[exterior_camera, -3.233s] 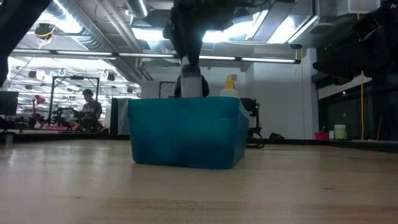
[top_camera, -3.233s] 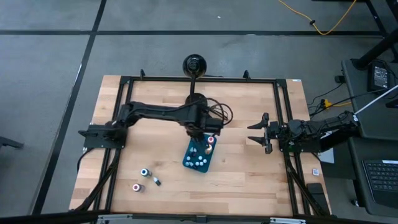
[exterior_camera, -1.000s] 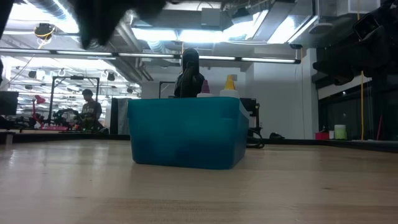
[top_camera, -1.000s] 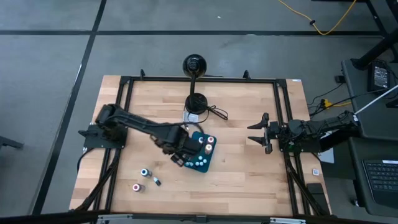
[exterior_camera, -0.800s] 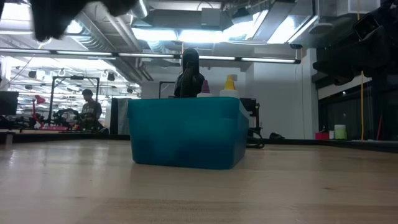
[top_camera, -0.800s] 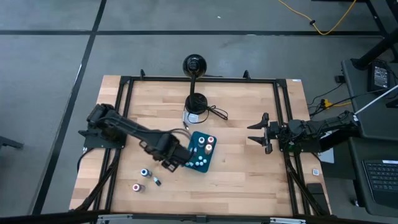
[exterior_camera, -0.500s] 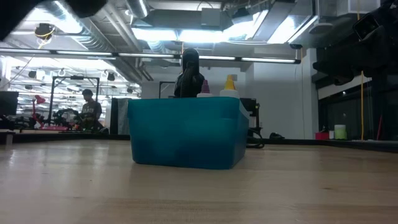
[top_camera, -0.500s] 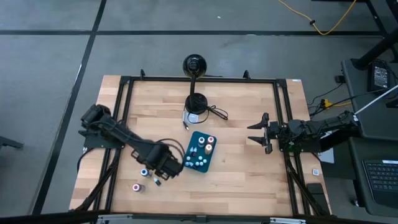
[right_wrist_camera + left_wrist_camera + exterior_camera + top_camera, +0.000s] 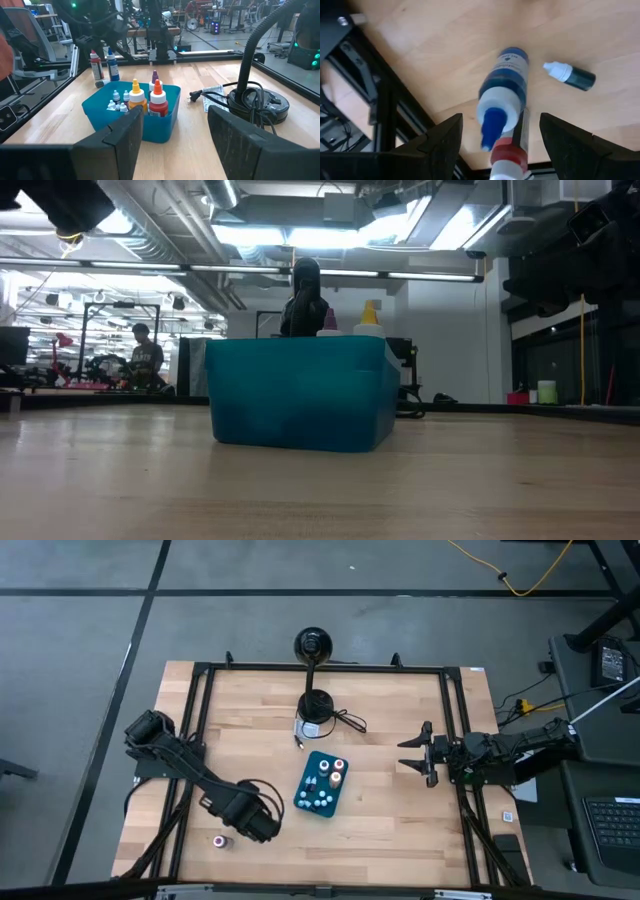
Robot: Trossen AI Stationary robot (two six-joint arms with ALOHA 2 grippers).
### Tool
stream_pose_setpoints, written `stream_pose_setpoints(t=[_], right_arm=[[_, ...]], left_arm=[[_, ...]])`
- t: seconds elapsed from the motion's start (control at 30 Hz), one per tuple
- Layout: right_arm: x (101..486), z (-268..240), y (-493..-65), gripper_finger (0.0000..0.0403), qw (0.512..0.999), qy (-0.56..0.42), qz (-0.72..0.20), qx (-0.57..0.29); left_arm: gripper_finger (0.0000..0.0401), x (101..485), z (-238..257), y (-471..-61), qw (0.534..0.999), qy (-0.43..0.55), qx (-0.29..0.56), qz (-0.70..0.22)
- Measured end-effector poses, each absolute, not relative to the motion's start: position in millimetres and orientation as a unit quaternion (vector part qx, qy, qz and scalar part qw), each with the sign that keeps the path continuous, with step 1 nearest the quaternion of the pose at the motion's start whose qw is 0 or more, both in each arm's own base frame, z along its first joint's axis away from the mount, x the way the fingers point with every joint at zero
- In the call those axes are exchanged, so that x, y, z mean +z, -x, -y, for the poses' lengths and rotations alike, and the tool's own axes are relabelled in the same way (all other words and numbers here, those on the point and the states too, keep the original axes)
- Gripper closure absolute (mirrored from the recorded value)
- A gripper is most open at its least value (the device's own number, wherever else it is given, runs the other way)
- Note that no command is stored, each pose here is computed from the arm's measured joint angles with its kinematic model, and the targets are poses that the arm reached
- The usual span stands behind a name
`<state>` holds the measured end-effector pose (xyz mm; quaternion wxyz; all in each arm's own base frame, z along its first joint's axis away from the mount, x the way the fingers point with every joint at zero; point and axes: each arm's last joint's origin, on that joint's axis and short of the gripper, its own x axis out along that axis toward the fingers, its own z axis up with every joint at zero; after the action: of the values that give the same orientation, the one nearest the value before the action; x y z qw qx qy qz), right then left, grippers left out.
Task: Pick & Place food coloring
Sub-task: Put the blue big food coloring bottle into the bin
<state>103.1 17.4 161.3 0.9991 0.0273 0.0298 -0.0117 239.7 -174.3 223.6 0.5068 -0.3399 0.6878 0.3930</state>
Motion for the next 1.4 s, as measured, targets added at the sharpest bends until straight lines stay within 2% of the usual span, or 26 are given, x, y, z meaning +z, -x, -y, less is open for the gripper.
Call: stream_pose_setpoints(t=[0.47, 1.03, 1.3, 1.4], right_arm=[[161, -17, -103, 0.0179, 0.999, -0.027, -0.030, -0.012], [161, -17, -103, 0.0179, 0.999, -0.027, -0.030, -0.012], [161, -17, -103, 0.0179, 0.999, -0.027, -0.030, -0.012], [161, -17, -103, 0.0179, 0.999, -0.027, -0.030, -0.012]], left_arm=[[0.0151, 211, 171, -237, 0.515, 0.325, 0.387, -0.692], [0.0284, 214, 170, -240, 0.520, 0.320, 0.360, -0.706], [0.0275, 235, 151, -252, 0.540, 0.327, 0.327, -0.703], [0.0279, 247, 139, -262, 0.564, 0.324, 0.312, -0.693]])
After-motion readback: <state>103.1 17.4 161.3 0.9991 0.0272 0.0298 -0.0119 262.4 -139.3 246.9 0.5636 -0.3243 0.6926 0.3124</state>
